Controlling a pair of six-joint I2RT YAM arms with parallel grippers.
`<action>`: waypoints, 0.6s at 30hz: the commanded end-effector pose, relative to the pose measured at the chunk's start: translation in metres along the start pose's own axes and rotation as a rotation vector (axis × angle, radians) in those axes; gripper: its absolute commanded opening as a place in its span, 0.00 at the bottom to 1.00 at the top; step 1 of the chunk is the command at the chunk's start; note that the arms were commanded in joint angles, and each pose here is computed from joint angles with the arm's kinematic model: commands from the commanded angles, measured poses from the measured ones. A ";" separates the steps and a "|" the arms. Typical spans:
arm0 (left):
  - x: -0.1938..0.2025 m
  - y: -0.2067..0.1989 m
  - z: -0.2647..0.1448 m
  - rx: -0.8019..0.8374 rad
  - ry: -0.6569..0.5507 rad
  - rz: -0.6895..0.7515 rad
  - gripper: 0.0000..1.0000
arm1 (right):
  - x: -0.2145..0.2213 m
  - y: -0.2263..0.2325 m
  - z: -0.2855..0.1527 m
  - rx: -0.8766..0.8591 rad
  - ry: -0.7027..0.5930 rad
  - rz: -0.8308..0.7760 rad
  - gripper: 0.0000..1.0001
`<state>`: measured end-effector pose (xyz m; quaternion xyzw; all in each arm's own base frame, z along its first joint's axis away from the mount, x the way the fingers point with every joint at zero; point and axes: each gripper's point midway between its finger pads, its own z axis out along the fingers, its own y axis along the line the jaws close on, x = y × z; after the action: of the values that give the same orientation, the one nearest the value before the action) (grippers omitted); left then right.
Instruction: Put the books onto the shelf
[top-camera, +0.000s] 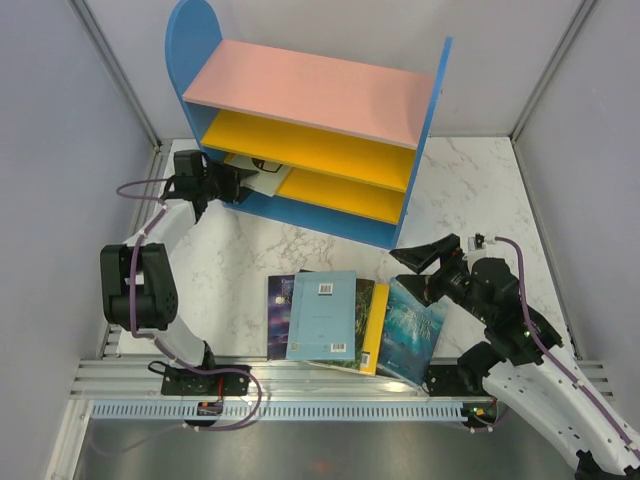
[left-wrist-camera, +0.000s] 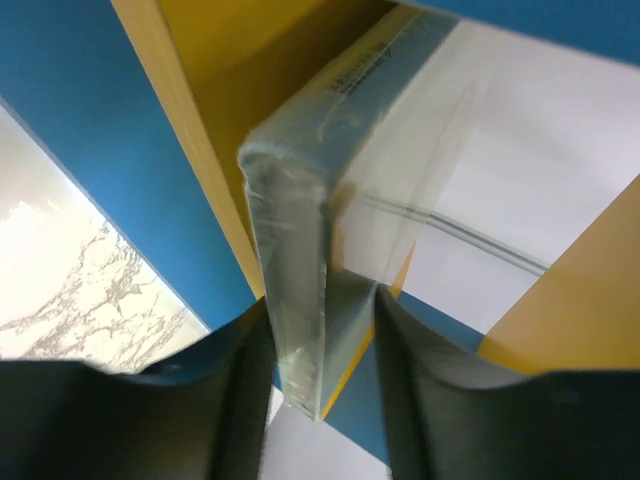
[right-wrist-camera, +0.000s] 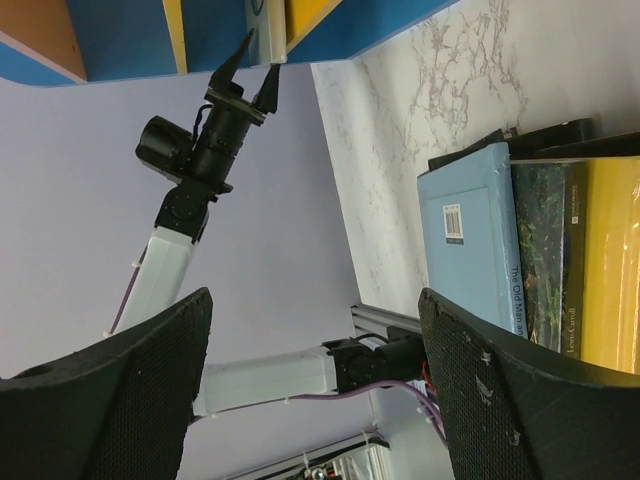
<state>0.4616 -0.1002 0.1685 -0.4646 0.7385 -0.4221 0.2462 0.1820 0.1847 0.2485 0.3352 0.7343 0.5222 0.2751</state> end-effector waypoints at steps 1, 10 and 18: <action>0.005 0.098 -0.013 -0.403 -0.015 -0.052 0.54 | -0.002 0.003 -0.001 -0.004 -0.009 -0.016 0.87; -0.006 0.115 -0.040 -0.498 -0.026 0.010 0.78 | 0.004 -0.001 0.003 0.018 0.032 -0.087 0.87; -0.003 0.104 -0.083 -0.476 -0.039 0.158 0.79 | 0.025 -0.011 0.025 0.149 0.221 -0.321 0.84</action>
<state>0.3936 -0.0548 0.1401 -0.4829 0.8056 -0.2759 0.2043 0.1906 0.2115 0.2246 0.2400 0.8211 0.4562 0.2452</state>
